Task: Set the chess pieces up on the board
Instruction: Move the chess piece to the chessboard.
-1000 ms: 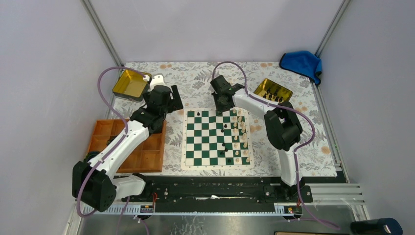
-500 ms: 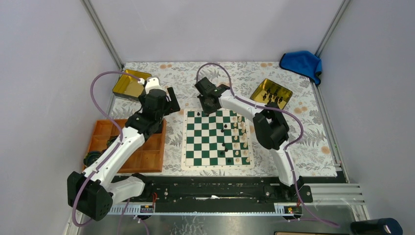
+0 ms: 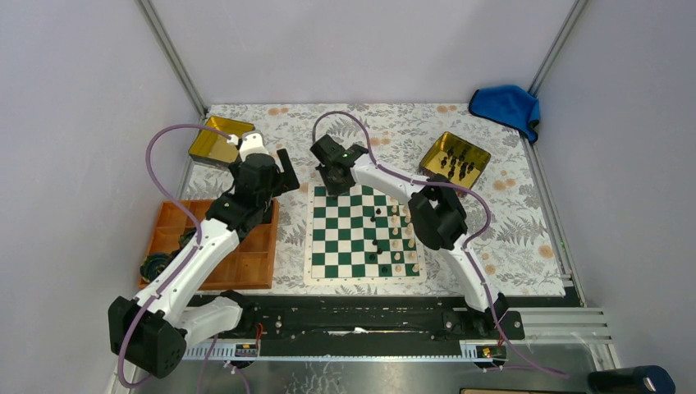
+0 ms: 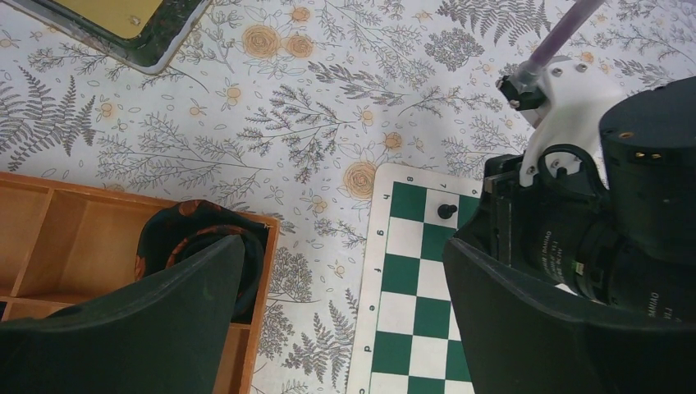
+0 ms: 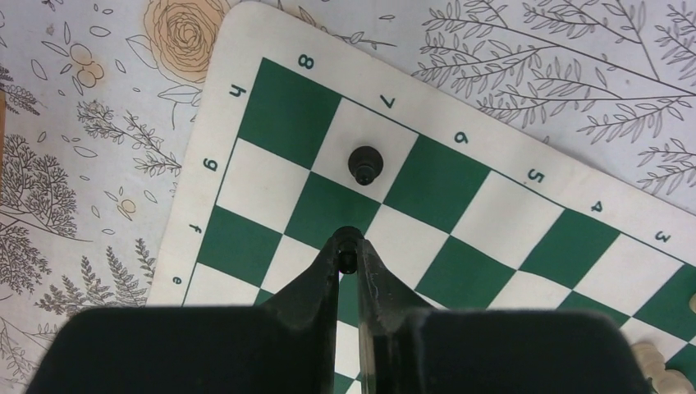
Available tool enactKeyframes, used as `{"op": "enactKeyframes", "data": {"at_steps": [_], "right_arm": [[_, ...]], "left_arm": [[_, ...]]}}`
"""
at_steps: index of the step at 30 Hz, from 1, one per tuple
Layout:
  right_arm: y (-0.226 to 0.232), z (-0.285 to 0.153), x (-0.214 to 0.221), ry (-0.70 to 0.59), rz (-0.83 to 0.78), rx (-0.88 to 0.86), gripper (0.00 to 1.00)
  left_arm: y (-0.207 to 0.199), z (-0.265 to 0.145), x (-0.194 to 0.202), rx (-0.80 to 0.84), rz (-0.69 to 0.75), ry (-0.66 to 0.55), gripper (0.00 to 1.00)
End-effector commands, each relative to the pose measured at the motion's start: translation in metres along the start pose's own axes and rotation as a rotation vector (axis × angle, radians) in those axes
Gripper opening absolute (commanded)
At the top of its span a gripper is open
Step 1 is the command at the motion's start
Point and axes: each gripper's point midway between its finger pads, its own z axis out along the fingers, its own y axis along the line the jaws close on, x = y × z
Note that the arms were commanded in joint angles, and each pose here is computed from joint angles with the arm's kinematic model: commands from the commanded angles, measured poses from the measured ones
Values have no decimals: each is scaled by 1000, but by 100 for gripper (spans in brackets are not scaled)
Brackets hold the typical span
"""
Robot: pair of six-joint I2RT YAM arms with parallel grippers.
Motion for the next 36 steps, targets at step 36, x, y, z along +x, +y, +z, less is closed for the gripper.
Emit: {"op": "enactKeyframes", "data": {"at_steps": [36], "right_arm": [[25, 2, -6, -4, -49, -56, 41]], "left_arm": [[3, 2, -5, -15, -10, -20, 99]]}}
